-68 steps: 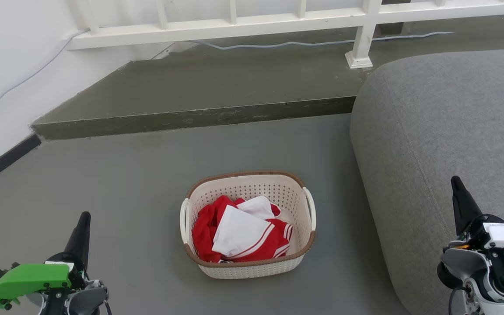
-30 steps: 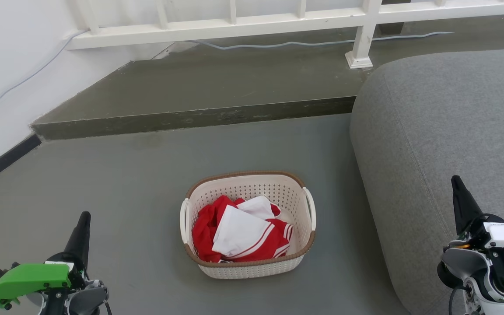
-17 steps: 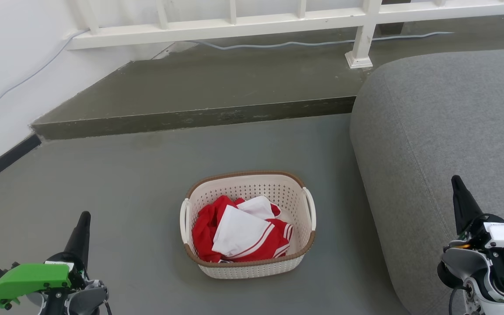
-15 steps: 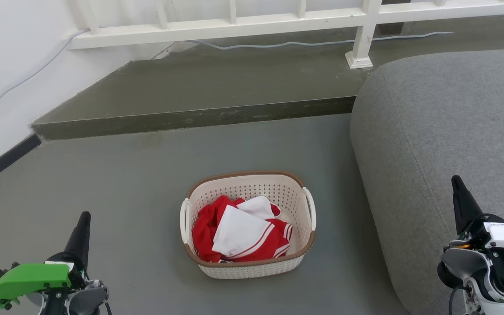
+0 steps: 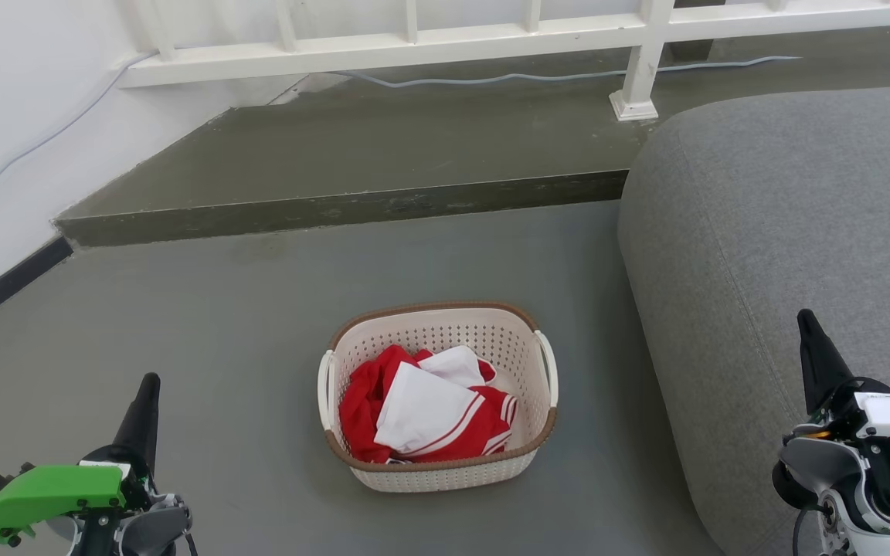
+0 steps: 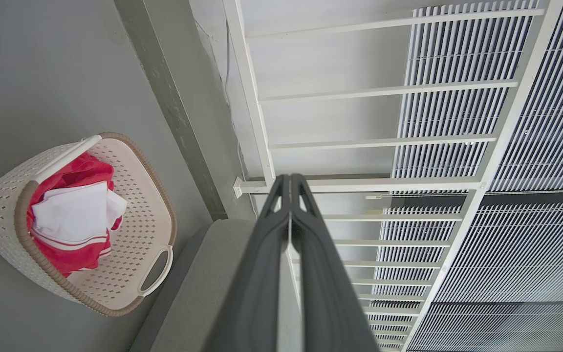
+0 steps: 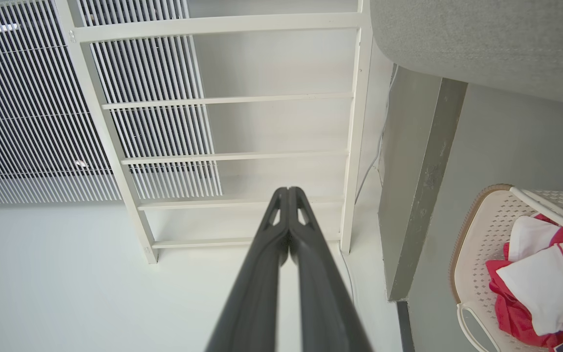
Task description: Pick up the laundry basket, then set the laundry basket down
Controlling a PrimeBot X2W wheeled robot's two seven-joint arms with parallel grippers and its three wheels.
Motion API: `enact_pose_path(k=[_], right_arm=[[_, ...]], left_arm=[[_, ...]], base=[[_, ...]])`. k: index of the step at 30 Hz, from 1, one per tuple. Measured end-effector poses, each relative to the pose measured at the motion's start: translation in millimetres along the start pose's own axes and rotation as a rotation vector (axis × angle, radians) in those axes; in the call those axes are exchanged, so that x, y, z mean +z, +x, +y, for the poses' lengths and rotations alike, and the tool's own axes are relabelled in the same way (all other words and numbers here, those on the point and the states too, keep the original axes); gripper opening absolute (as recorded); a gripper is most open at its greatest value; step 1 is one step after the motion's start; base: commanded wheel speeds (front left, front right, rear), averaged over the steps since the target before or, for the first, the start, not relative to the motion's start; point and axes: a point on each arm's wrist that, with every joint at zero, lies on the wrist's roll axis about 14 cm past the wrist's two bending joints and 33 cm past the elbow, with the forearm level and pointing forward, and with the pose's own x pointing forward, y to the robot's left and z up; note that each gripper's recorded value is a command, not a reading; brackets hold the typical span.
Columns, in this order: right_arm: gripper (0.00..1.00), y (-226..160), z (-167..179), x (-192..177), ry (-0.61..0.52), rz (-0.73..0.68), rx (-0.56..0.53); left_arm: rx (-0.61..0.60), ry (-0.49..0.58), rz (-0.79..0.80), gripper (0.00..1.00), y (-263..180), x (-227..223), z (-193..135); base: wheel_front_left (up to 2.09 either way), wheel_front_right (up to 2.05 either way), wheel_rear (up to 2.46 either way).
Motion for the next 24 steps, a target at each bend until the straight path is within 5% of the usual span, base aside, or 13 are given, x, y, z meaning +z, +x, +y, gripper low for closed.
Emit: enact_pose_path(k=[24], right_arm=[[0.0,0.0,0.1,-0.1,0.002,-0.001,0.0]], left_arm=[[0.0,0.0,0.0,0.0,0.0,-0.1,-0.1]], base=[[0.0,0.0,0.0]])
